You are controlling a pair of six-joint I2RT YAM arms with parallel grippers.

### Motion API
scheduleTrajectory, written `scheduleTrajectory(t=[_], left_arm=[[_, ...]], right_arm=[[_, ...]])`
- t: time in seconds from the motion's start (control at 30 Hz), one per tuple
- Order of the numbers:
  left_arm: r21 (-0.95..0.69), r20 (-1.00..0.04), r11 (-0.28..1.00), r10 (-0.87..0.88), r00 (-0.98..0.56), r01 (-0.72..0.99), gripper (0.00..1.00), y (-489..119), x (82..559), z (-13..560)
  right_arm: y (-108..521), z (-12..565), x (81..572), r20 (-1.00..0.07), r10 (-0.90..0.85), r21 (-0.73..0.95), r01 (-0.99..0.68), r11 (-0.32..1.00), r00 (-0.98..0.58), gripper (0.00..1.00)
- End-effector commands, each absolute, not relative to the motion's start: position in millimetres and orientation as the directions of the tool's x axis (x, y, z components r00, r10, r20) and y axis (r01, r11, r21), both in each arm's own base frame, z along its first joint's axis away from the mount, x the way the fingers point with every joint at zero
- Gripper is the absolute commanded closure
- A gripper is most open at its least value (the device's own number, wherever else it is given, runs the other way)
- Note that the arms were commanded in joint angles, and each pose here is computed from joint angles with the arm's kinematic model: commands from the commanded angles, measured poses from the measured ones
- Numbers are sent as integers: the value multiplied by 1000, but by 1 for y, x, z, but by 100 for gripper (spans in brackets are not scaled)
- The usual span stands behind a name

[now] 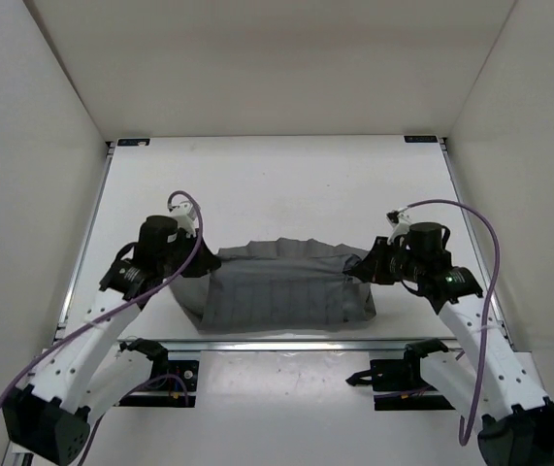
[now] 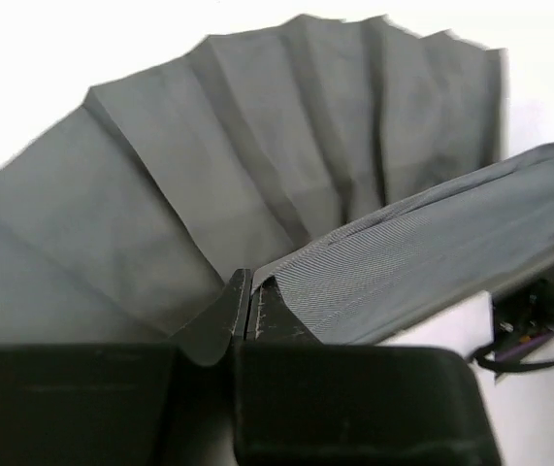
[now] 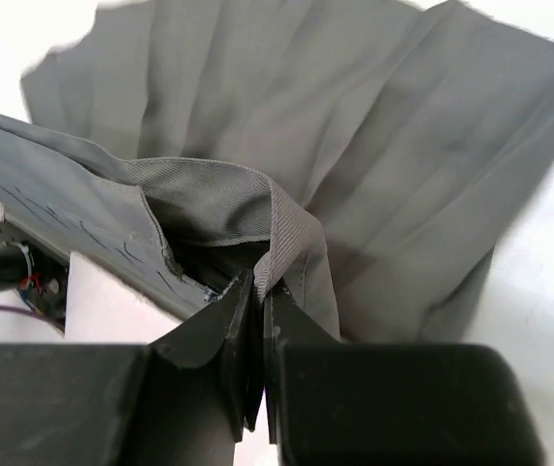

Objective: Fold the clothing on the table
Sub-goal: Fold the skirt

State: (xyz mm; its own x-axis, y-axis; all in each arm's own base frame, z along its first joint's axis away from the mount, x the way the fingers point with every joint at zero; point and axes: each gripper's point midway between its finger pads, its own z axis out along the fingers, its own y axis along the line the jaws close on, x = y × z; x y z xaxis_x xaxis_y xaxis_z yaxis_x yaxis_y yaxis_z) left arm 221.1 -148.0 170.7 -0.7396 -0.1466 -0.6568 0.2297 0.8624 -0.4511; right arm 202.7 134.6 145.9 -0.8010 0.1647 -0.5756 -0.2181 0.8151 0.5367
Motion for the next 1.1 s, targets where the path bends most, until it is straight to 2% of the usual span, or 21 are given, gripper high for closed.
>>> scheduleTrajectory(t=[0.0, 0.03, 0.2, 0.43, 0.63, 0.73, 0.9, 1.07], left_arm=[[-336, -613, 939, -159, -774, 74, 100, -116, 247, 135], [-327, -587, 943, -156, -794, 56, 100, -116, 251, 126], [-297, -506, 955, -183, -843, -29, 100, -104, 259, 93], [-278, -507, 951, -263, -821, -133, 100, -86, 252, 82], [-272, -499, 942, -313, -808, -196, 100, -75, 249, 75], [-256, -463, 944, -310, -830, -210, 100, -74, 242, 60], [-290, -478, 939, -310, -822, -186, 100, -79, 250, 62], [-261, -462, 950, -280, -841, -172, 100, -82, 261, 58]], right_arm=[[117, 121, 234, -558, 183, 476, -132, 869, -810, 99], [117, 126, 244, -576, 178, 471, -146, 870, -798, 100], [127, 108, 269, -535, 148, 465, -143, 874, -832, 100], [140, 106, 294, -535, 92, 459, -197, 866, -840, 100], [152, 123, 325, -596, 64, 431, -251, 866, -801, 100], [153, 97, 323, -534, 49, 440, -228, 869, -844, 100], [144, 64, 307, -453, 16, 390, -183, 902, -891, 100], [131, 59, 290, -459, 60, 404, -148, 903, -886, 100]])
